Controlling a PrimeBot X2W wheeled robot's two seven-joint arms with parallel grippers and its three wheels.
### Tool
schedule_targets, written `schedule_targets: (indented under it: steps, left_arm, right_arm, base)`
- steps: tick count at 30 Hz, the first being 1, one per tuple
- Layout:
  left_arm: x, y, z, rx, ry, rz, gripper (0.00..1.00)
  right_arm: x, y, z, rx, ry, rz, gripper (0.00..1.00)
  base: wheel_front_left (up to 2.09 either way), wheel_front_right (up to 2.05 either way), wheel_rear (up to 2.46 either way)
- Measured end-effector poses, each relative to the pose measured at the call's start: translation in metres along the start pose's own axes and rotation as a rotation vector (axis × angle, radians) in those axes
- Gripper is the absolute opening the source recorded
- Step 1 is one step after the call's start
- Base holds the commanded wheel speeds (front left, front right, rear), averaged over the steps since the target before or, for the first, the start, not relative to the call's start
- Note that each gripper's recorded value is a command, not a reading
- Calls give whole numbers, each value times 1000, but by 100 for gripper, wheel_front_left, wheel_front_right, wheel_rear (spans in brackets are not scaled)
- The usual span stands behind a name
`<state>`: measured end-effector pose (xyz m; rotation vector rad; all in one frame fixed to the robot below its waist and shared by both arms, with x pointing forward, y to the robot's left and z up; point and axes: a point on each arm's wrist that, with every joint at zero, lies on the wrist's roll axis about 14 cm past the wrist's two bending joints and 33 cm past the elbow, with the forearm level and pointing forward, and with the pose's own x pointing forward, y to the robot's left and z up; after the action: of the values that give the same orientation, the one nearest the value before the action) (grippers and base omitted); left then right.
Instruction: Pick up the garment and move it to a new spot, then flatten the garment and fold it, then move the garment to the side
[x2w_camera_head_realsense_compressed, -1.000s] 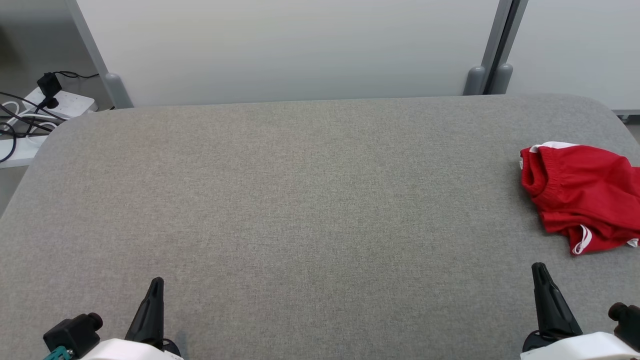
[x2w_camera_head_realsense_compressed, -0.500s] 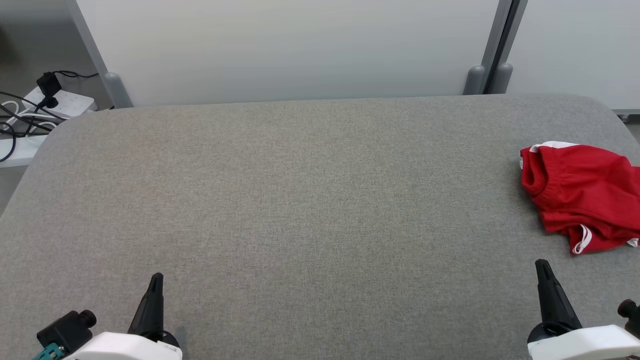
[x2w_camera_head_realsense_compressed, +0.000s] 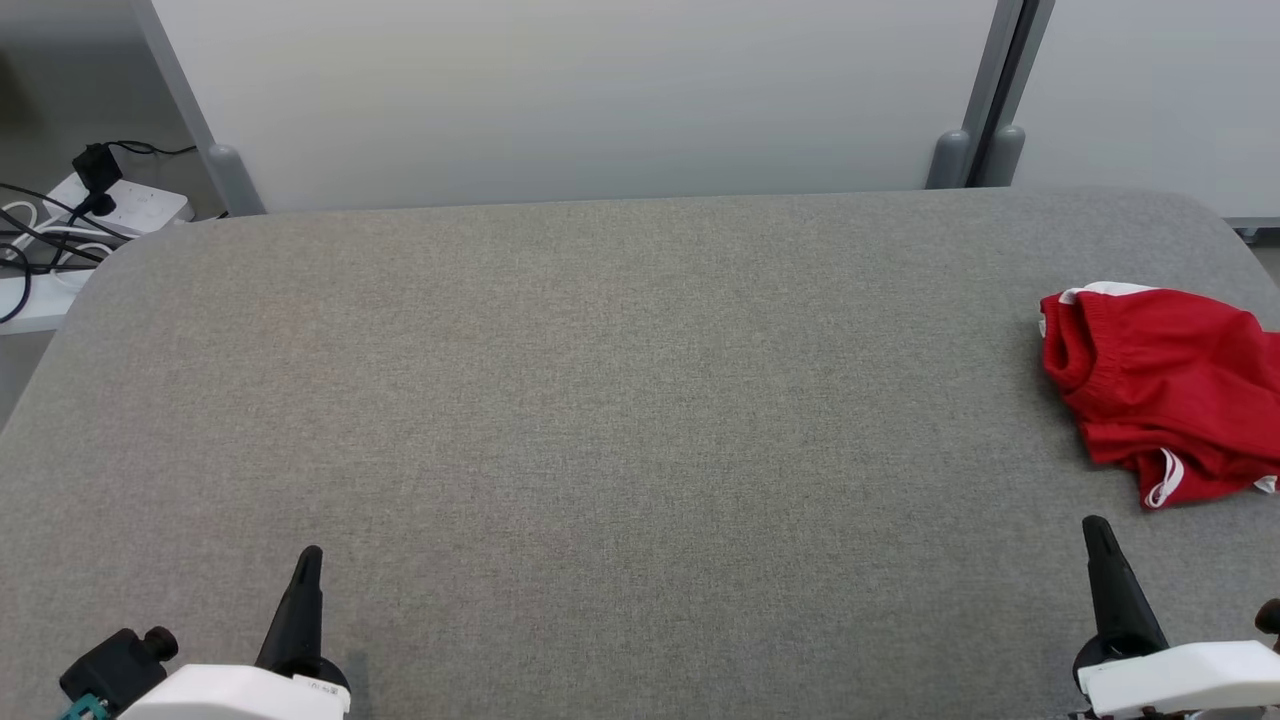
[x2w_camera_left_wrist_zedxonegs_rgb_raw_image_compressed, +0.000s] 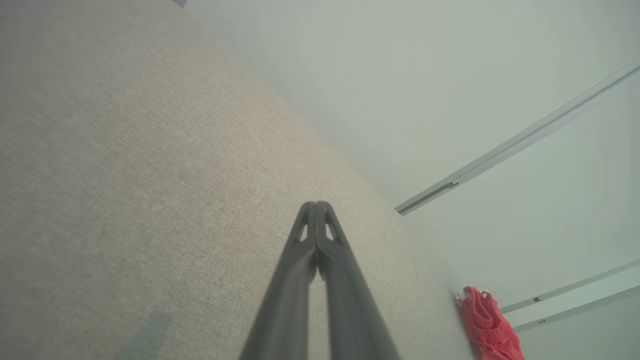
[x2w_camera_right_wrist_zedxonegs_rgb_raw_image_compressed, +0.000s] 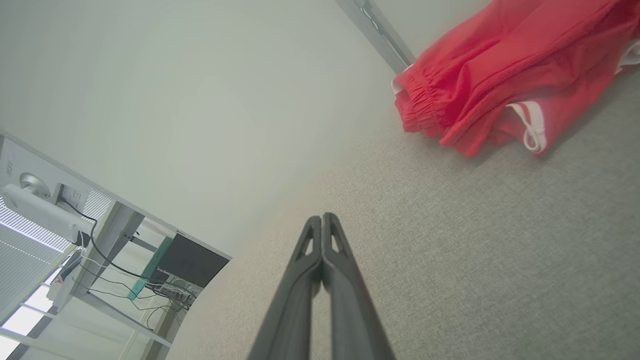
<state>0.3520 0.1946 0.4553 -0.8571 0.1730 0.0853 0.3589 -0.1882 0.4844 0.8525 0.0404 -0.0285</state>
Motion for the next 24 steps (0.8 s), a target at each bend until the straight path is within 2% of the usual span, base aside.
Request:
schedule_targets:
  steps: [24]
  left_arm:
    - [9, -11, 5, -287, -1, -33, 0]
  right_arm:
    - [6, -9, 4, 289, 4, -36, 0]
  base:
    - [0, 0, 0]
